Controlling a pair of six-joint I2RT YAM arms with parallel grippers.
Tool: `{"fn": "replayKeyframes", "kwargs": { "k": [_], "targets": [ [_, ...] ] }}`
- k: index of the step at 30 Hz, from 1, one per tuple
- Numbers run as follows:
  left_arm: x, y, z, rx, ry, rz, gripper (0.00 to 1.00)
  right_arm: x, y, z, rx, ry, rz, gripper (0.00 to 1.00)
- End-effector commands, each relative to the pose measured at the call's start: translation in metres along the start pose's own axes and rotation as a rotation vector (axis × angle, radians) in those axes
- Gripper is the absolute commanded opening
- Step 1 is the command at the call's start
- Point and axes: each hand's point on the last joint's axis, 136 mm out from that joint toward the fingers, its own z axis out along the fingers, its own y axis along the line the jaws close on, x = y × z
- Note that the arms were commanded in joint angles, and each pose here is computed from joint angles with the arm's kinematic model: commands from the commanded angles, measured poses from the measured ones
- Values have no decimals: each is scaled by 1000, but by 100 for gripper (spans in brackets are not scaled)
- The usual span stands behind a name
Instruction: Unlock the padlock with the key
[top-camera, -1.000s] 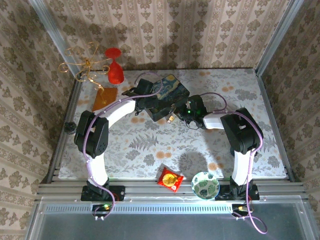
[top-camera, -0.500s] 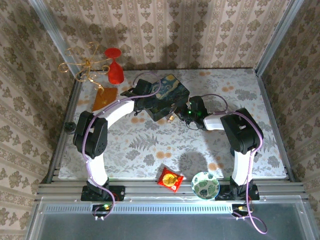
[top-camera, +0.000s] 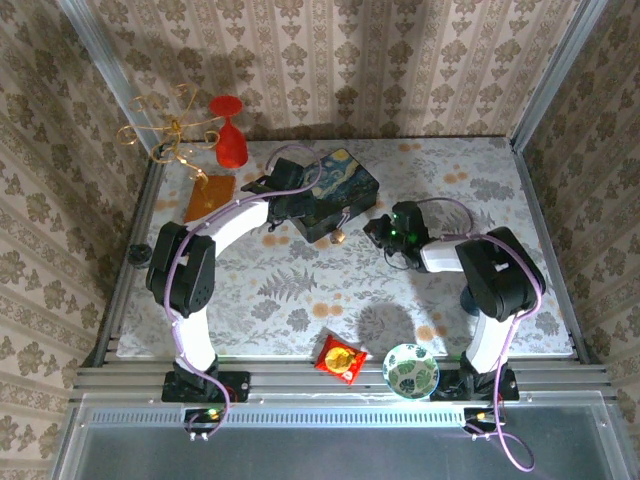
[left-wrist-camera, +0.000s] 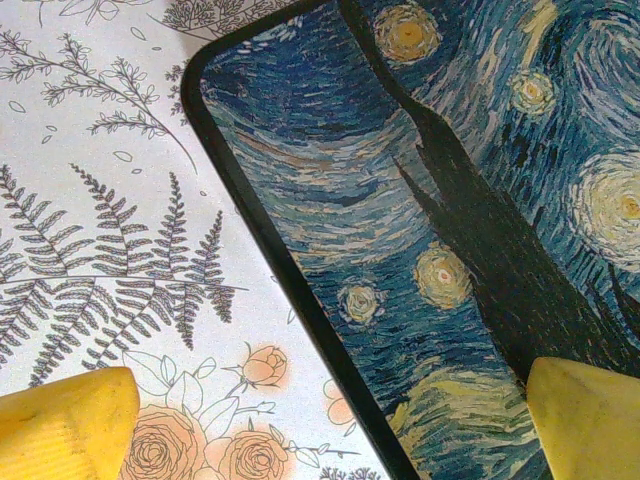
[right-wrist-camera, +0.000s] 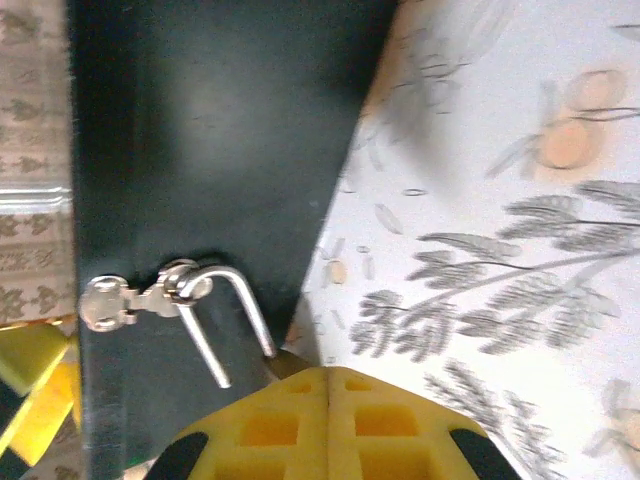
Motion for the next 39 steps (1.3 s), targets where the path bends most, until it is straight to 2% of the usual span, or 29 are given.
{"fn": "replayKeyframes", "kwargs": {
  "k": [1, 5, 8, 10, 17, 28, 39],
  "targets": [
    [37, 20, 8, -93, 133, 69, 100, -4, -1, -8, 6, -43, 6, 0],
    [35, 17, 9, -88, 130, 72, 100, 2, 17, -3, -54, -8, -72, 1],
    [31, 16, 9, -85, 124, 72, 100, 5, 33, 3, -90, 8, -134, 13],
    [26, 12, 7, -75, 112, 75, 100, 7, 38, 7, -95, 13, -160, 17],
    [10, 1, 4, -40, 76, 66, 100, 3, 45, 25, -97, 19, -178, 19],
    [14, 5, 14, -55, 100, 55, 100, 9, 29, 39, -78, 37, -144, 22],
    [15, 7, 14, -57, 106, 59, 100, 17, 50, 49, -175, 54, -177, 23]
  ]
}}
